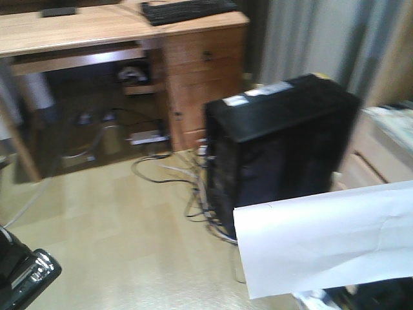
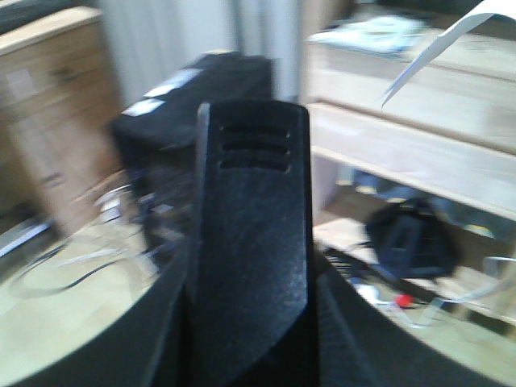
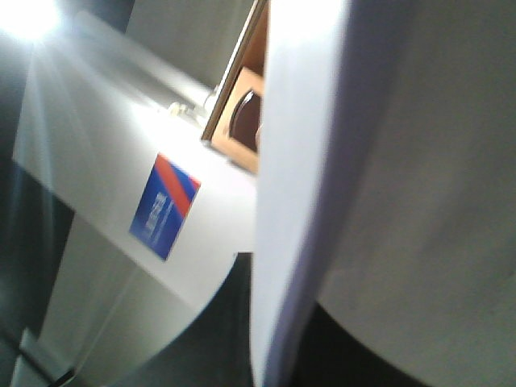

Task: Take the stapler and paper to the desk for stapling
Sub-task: 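Drive the base away from the shelf holding stapler and paper, then drive the base up to the wooden desk with the monitor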

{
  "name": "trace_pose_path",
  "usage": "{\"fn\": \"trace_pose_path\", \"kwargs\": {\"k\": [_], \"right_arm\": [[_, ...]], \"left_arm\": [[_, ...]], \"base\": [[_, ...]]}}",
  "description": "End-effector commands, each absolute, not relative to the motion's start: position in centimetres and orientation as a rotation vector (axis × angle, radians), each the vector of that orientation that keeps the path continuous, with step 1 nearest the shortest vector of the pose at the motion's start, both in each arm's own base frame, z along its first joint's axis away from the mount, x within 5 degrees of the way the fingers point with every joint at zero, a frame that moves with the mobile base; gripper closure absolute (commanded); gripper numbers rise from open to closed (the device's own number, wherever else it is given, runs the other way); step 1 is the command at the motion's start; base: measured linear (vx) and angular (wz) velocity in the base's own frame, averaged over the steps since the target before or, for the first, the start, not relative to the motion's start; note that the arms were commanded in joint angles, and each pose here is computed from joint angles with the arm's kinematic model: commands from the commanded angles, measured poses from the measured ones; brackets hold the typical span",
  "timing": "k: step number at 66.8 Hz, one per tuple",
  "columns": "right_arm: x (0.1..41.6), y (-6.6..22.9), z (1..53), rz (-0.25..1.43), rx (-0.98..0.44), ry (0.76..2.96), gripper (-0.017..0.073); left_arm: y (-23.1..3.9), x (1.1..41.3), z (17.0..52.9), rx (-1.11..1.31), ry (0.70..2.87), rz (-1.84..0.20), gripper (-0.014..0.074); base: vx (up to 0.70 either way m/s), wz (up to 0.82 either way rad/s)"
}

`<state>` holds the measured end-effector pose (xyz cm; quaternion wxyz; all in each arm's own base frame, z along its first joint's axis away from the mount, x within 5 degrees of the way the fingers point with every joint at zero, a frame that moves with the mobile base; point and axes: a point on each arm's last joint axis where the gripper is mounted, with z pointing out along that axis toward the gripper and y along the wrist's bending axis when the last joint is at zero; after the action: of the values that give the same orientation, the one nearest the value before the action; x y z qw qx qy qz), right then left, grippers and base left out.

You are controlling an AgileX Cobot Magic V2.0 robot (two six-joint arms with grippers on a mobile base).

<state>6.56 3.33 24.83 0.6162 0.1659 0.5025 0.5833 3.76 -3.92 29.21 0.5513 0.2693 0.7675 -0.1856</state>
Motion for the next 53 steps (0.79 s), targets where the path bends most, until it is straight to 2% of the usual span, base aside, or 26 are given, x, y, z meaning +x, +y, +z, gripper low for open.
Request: {"fn": "trace_pose_path", "kwargs": {"k": [1, 20, 53], "right_arm": [[6.33, 3.36, 26.18, 1.359, 0.329, 1.084, 0.0564], [6.33, 3.36, 26.18, 1.359, 0.329, 1.085, 0.0564], [6.33, 3.36, 26.19, 1.360, 0.329, 1.084, 0.0564]], "left_arm": [[-3.87, 4.02, 31.14, 0.557, 1.702, -0.465, 0.0601], [-3.87, 4.02, 31.14, 0.557, 1.702, -0.465, 0.0601], [-3.87, 4.02, 31.14, 0.557, 1.702, -0.465, 0.0601]], "base": [[0.07, 0.72], [0.09, 0.54], [0.14, 0.20]]}}
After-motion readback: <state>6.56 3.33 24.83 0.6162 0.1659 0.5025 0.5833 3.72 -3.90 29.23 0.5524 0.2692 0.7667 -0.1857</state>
